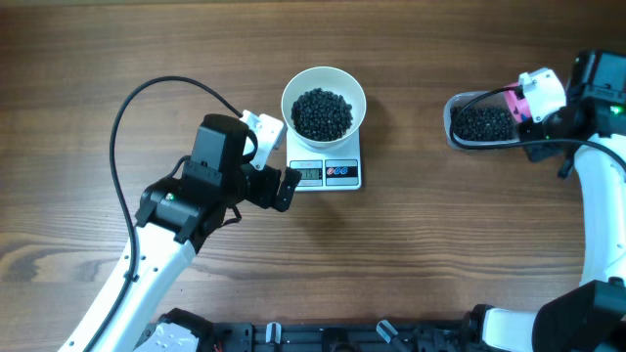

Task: Scoop item into bowl and weigh 150g on scale
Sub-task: 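Scoop black beans from the tub with the right gripper, then lift the filled scoop with the right gripper over the white bowl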

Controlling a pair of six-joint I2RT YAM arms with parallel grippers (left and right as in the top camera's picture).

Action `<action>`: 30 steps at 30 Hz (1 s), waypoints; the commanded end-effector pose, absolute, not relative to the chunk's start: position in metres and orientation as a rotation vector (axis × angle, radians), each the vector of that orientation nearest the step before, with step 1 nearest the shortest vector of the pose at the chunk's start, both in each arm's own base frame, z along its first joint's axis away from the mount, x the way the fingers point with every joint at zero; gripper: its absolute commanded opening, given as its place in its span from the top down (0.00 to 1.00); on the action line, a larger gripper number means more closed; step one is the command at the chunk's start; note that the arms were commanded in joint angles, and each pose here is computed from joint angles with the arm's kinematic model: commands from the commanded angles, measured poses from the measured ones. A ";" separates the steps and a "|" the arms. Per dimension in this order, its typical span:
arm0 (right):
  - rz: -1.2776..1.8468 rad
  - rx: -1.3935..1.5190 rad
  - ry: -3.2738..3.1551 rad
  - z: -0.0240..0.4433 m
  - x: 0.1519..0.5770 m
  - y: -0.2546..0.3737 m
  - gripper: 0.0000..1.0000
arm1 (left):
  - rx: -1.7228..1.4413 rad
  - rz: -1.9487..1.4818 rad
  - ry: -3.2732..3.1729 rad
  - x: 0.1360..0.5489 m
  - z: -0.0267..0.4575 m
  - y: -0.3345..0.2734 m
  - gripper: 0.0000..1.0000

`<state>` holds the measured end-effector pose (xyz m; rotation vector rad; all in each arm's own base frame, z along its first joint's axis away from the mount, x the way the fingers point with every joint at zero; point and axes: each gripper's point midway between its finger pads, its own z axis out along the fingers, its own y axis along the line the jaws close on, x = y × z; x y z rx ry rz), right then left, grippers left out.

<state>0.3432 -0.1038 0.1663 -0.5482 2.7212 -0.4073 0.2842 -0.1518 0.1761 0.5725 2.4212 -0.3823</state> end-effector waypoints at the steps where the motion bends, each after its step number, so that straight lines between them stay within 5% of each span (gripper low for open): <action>1: -0.630 -0.585 2.686 0.183 0.346 -0.113 0.96 | 0.588 -0.403 2.426 0.282 0.173 -0.155 0.00; 8: -0.771 -0.538 2.615 0.198 0.361 -0.120 0.96 | 0.589 -0.403 2.426 0.282 0.173 -0.155 0.00; 15: -0.048 -0.615 2.477 0.190 0.380 -0.027 0.96 | 0.588 -0.402 2.426 0.282 0.173 -0.155 0.00; 21: 0.676 -0.521 2.109 0.253 0.404 0.064 0.96 | 0.588 -0.403 2.426 0.282 0.173 -0.155 0.00; 30: 0.728 -0.757 1.997 0.261 0.401 0.141 0.96 | 0.588 -0.402 2.426 0.282 0.173 -0.155 0.00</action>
